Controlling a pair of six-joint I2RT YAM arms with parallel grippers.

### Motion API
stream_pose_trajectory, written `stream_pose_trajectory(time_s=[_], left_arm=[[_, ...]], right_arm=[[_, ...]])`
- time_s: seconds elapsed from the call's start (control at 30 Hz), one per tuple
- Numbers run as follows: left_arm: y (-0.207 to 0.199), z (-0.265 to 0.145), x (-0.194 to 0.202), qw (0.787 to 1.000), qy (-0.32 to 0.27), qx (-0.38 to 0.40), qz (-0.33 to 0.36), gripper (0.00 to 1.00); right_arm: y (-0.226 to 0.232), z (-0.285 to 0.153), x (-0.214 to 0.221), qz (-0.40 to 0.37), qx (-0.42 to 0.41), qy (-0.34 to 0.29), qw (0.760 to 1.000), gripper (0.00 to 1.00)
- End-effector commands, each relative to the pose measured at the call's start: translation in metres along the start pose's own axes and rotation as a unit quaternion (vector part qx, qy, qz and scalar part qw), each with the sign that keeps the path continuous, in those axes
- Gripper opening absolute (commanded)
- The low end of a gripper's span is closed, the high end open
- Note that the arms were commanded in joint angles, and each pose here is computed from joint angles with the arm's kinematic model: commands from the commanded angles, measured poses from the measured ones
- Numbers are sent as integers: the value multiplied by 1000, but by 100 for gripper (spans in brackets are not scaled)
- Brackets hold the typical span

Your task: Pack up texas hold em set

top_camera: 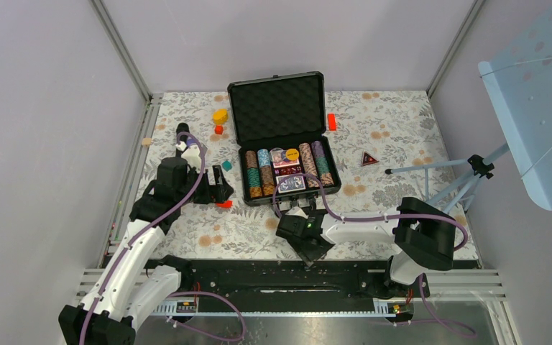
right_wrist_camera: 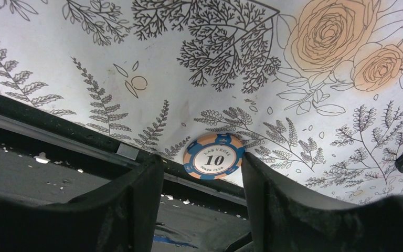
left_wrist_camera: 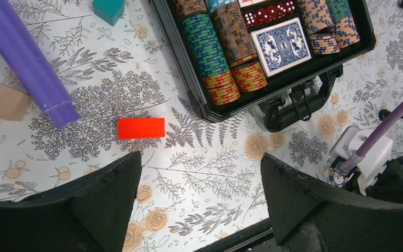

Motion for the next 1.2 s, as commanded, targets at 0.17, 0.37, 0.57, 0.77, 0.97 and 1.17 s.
stream_pose_trajectory(time_s=[0.17, 0.37, 0.57, 0.77, 0.97, 1.17], left_arm=[[-3, 1, -10, 1000, -21, 9, 10, 83], [-3, 1, -10, 1000, -21, 9, 10, 83], [-3, 1, -10, 1000, -21, 9, 10, 83], [-3, 1, -10, 1000, -20, 10, 10, 83], [-3, 2, -10, 1000, -20, 10, 10, 83], [-3, 1, -10, 1000, -21, 9, 10, 83]], right_arm=[[10, 4, -17, 33, -19, -25, 999, 55], [10, 2, -20, 38, -16, -33, 999, 53], [10, -5, -28, 41, -18, -50, 998, 50], [9, -8, -33, 45, -14, -62, 997, 50], [9, -13, -42, 52, -12, -77, 996, 49], [10, -20, -51, 56, -14, -92, 994, 49]])
Point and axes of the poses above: each gripper's point midway between its finger pads, its own z axis out along the fingers, its own y axis along the line the jaws close on, x = y × z, the point moved 2 cm from there along -z, back along the fingers, and after that the axes turned 4 degrees about z, right-handed, at the moved point
